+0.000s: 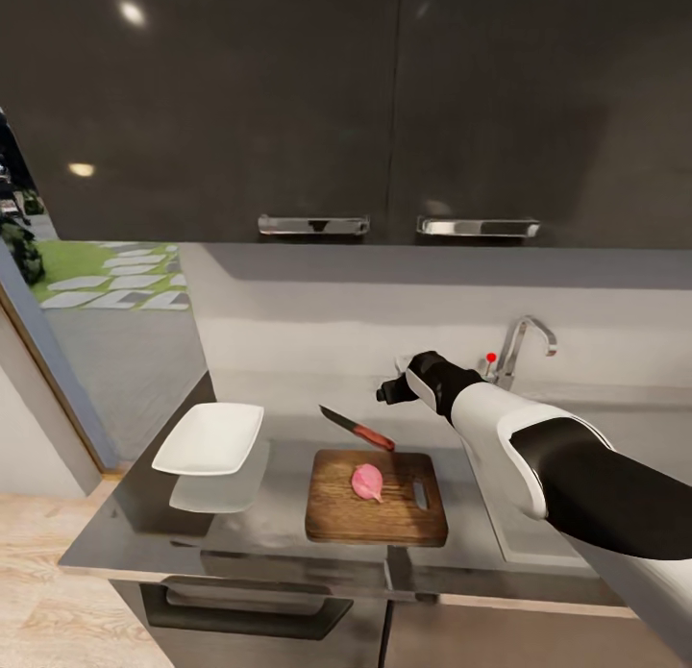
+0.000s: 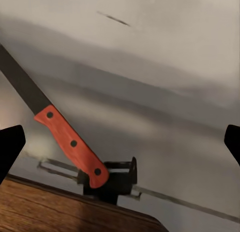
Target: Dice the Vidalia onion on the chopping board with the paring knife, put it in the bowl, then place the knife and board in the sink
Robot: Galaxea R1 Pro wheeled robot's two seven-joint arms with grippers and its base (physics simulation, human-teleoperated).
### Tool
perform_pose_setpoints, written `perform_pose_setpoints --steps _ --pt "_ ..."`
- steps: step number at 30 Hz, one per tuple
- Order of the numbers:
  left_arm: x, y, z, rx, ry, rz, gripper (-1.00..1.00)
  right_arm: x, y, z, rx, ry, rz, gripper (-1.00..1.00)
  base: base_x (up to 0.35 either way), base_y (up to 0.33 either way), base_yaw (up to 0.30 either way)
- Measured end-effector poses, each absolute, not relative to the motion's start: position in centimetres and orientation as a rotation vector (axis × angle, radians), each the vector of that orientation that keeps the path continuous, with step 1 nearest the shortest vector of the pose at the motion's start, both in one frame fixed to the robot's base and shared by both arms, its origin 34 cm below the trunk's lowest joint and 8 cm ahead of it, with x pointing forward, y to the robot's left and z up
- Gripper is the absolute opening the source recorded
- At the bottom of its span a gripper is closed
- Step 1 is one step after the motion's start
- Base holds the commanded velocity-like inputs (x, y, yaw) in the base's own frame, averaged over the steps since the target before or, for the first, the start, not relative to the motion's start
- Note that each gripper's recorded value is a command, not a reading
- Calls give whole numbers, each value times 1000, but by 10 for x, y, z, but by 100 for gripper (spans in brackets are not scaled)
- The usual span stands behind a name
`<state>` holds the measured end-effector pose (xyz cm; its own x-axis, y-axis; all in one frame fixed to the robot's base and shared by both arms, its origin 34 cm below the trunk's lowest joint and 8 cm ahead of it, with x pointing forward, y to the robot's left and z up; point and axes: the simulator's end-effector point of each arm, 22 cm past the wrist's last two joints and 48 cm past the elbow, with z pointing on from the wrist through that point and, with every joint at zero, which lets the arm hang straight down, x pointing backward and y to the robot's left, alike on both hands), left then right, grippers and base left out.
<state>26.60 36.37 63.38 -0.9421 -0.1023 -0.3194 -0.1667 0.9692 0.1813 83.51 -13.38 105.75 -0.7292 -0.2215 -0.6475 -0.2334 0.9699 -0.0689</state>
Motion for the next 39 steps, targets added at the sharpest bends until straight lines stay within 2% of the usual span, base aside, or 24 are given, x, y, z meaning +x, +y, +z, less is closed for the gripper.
perform_pose_setpoints --steps 28,39 --pt "251 364 628 -193 2847 304 100 835 -127 1026 -328 2453 41 100 3 1 0" --pt "249 360 626 -199 2860 294 100 838 -109 1045 -298 2459 169 100 8 0 0"
